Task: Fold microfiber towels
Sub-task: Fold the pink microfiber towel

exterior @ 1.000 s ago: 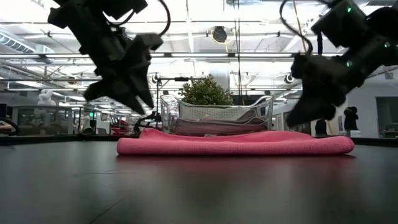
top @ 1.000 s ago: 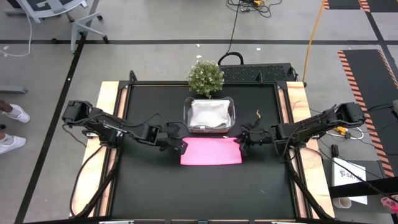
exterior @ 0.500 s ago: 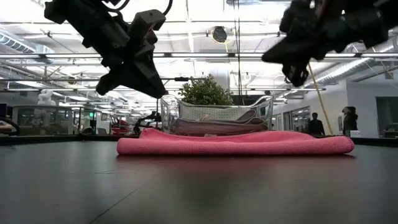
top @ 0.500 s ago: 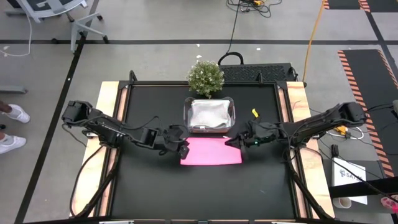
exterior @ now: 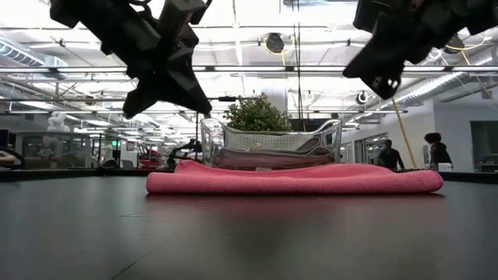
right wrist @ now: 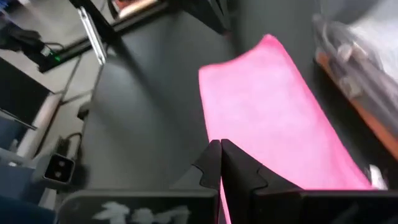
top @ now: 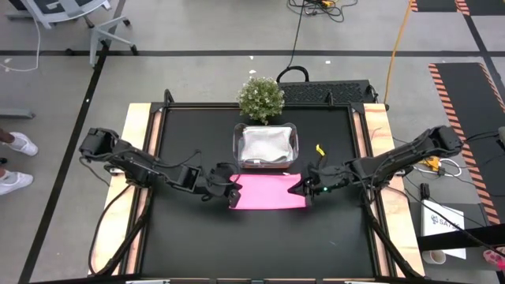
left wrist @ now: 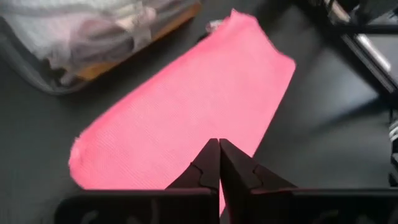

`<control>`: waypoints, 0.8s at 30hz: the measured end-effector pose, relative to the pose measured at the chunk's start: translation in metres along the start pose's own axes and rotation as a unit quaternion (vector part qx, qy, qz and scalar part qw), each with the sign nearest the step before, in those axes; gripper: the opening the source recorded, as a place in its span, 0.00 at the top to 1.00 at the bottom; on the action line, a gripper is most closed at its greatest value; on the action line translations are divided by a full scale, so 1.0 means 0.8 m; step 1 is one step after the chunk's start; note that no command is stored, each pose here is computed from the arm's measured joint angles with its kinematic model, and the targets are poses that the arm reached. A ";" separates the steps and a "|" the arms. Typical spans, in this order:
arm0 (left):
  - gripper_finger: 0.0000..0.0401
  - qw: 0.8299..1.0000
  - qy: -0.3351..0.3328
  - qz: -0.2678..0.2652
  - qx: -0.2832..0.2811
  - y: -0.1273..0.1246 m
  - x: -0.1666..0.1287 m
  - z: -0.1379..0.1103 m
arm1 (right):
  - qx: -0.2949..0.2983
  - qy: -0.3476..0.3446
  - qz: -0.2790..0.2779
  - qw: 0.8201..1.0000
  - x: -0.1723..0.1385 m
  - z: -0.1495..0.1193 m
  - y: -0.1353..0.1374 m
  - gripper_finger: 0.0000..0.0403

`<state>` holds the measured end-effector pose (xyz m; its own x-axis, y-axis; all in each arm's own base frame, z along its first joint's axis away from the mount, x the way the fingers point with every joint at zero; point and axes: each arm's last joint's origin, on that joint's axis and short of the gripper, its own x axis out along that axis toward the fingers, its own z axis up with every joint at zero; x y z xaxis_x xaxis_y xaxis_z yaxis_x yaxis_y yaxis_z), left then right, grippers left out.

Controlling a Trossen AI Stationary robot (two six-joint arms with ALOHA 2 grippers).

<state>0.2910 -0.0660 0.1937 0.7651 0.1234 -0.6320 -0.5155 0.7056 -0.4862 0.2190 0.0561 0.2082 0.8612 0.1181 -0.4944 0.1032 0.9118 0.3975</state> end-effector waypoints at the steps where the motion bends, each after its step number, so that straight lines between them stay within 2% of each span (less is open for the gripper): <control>1: 0.98 1.000 0.005 0.002 0.002 0.000 0.001 -0.003 | 0.003 0.004 -0.004 1.000 0.001 -0.004 0.001 1.00; 5: 0.99 1.000 0.018 0.004 0.005 -0.004 0.013 -0.019 | 0.013 0.033 -0.007 0.999 0.010 -0.023 0.006 1.00; 12: 0.99 1.000 0.011 -0.025 0.007 -0.012 0.045 -0.042 | 0.015 0.083 -0.018 0.996 0.029 -0.048 0.011 1.00; 16: 0.99 1.000 0.018 -0.017 0.006 -0.008 0.059 -0.052 | 0.009 0.109 -0.028 0.994 0.039 -0.061 0.011 1.00; 24: 0.99 0.999 0.043 -0.022 0.005 -0.006 0.063 -0.057 | 0.012 0.150 -0.052 0.987 0.058 -0.083 0.006 1.00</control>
<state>0.3144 -0.0950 0.1364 0.7512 0.0321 -0.6593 -0.4776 0.7159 -0.5092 0.2261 0.0919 0.1358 0.6598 0.1382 -0.7386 0.1981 0.9162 0.3484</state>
